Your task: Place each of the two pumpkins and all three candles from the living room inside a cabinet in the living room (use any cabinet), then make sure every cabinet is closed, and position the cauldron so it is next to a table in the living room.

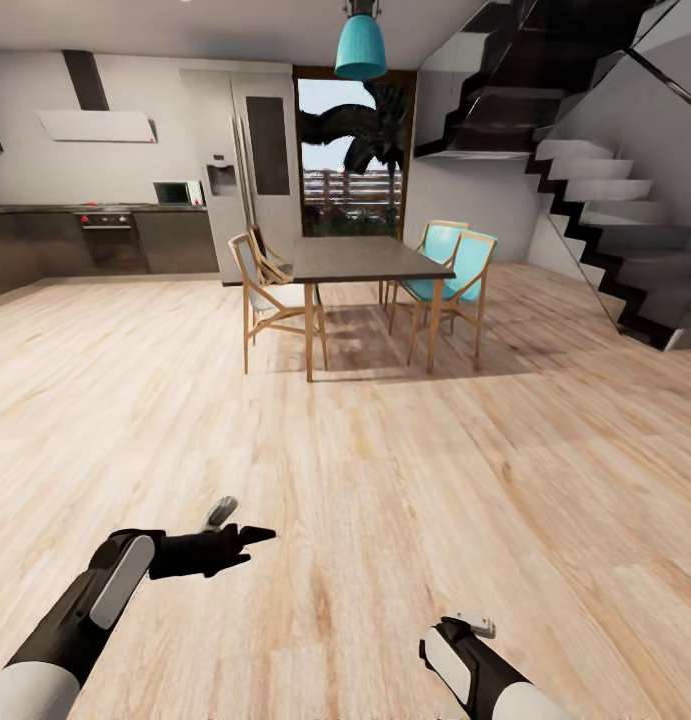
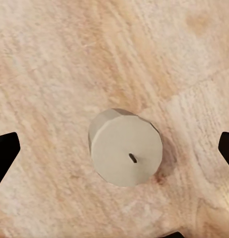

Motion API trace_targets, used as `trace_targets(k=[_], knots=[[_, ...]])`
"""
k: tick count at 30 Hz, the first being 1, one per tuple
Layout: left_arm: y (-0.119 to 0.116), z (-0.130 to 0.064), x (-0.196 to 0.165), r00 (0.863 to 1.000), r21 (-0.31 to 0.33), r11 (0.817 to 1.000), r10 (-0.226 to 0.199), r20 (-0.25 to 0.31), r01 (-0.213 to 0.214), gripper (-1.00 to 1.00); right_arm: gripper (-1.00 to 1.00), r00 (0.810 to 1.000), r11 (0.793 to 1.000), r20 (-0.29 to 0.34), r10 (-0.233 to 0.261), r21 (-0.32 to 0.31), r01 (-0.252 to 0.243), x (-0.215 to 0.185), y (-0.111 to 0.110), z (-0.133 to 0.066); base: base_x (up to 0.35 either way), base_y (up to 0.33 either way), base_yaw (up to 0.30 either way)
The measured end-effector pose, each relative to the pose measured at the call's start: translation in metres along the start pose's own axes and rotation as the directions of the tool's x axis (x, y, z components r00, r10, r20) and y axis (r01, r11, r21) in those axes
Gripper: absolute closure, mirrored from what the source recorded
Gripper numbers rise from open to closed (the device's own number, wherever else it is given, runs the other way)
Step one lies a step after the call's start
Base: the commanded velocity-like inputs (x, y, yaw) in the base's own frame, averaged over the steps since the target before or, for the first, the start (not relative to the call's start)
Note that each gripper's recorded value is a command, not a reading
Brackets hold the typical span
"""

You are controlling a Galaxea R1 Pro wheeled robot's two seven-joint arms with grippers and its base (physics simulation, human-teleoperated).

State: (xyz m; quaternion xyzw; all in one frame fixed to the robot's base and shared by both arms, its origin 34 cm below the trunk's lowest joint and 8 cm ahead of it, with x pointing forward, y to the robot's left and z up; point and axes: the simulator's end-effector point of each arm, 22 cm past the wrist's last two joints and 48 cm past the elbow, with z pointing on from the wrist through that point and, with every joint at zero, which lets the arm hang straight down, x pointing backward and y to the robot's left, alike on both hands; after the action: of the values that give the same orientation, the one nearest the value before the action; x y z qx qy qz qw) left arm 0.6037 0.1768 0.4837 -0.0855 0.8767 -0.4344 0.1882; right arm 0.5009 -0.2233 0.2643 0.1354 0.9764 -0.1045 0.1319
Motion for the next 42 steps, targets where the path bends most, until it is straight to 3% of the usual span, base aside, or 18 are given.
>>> trace_targets(k=[3,14,20,27,33,42], knots=[[0.008,-0.010,-0.005,1.000,0.018,1.000,-0.005,0.020,0.005,-1.00,-1.00,1.000,1.000,0.000,0.000,0.001,0.000,0.003,0.000,0.006,0.000,0.000,0.000],[0.029,-0.005,0.001,0.999,0.025,1.000,-0.018,0.037,0.017,-1.00,-1.00,1.000,1.000,0.012,0.005,0.013,-0.005,0.013,-0.006,0.030,0.000,0.000,0.000],[0.039,0.002,0.005,0.999,0.019,0.999,-0.037,0.024,0.036,-1.00,-1.00,1.000,0.998,-0.009,0.000,-0.066,0.000,0.022,0.012,0.039,0.000,0.000,0.000],[0.051,0.010,0.010,0.998,0.009,0.998,-0.058,0.007,0.058,-1.00,-1.00,0.999,0.996,-0.036,-0.007,-0.084,0.004,0.033,0.016,0.048,0.000,0.000,0.000],[0.062,0.017,0.015,0.997,0.001,0.997,-0.075,-0.007,0.075,-1.00,-1.00,0.997,0.998,-0.079,-0.015,-0.061,0.011,0.051,0.006,0.060,0.000,0.000,0.000],[0.062,0.017,0.016,0.997,-0.001,0.997,-0.074,-0.007,0.074,-1.00,-1.00,0.997,0.999,-0.075,-0.010,-0.032,0.007,0.047,-0.015,0.067,-0.022,-0.054,0.000]])
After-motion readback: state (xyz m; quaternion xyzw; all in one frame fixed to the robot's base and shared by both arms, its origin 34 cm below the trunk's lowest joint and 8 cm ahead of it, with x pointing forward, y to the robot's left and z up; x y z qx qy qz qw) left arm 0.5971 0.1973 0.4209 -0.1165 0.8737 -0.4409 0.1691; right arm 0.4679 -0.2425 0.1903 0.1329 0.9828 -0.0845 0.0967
